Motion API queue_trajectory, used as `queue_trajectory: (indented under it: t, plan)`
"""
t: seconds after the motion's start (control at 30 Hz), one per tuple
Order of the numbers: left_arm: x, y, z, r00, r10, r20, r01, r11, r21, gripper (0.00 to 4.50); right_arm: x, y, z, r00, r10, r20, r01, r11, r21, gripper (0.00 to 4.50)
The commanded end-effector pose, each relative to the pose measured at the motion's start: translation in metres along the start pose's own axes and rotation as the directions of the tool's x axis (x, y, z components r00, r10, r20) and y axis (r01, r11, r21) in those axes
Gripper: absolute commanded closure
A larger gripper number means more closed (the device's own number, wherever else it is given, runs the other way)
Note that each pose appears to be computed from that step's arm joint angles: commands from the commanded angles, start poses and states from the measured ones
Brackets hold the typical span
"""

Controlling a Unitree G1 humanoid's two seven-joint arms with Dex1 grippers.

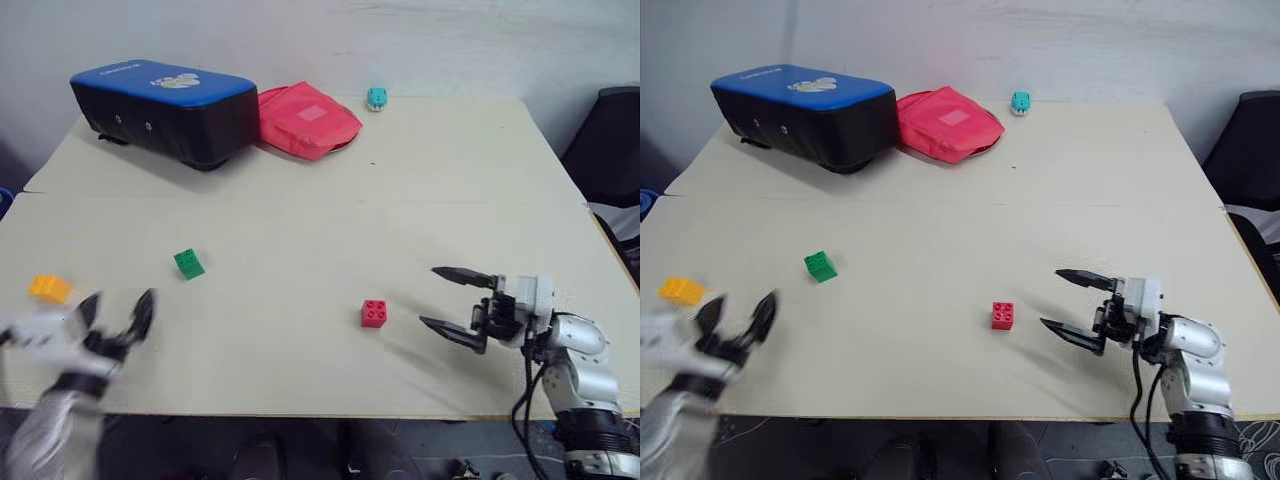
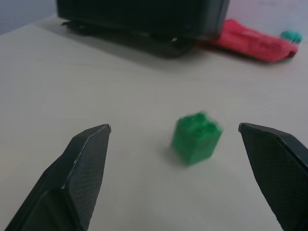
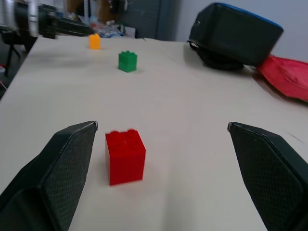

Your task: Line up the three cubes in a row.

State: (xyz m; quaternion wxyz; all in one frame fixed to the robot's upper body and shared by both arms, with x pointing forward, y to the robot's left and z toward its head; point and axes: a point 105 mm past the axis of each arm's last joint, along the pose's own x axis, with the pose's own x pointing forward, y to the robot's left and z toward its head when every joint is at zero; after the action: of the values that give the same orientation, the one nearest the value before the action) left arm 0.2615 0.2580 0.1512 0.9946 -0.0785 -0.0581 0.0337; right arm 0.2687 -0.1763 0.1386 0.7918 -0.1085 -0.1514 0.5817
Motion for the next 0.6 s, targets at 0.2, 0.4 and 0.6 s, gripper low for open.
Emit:
queue_trajectory:
  t: [0.2,0.4,0.6]
  plan:
    - [0.05,0.001,-0.004,0.955,0.285,-0.076,-0.282,0.958,0.045,0.0,0.014,0.004,0.012,0.998,0.056,0.029,-0.055,0.998,-0.033,0.05]
    - [0.067,-0.016,-0.019,0.956,0.257,-0.142,-0.255,0.966,0.027,0.0,0.016,0.002,0.012,0.998,0.057,0.014,-0.056,0.997,-0.049,0.05]
    - [0.06,-0.022,-0.032,0.939,0.292,-0.18,-0.285,0.956,0.066,0.0,0.005,-0.001,0.004,0.999,0.048,-0.017,-0.049,0.998,-0.048,0.05]
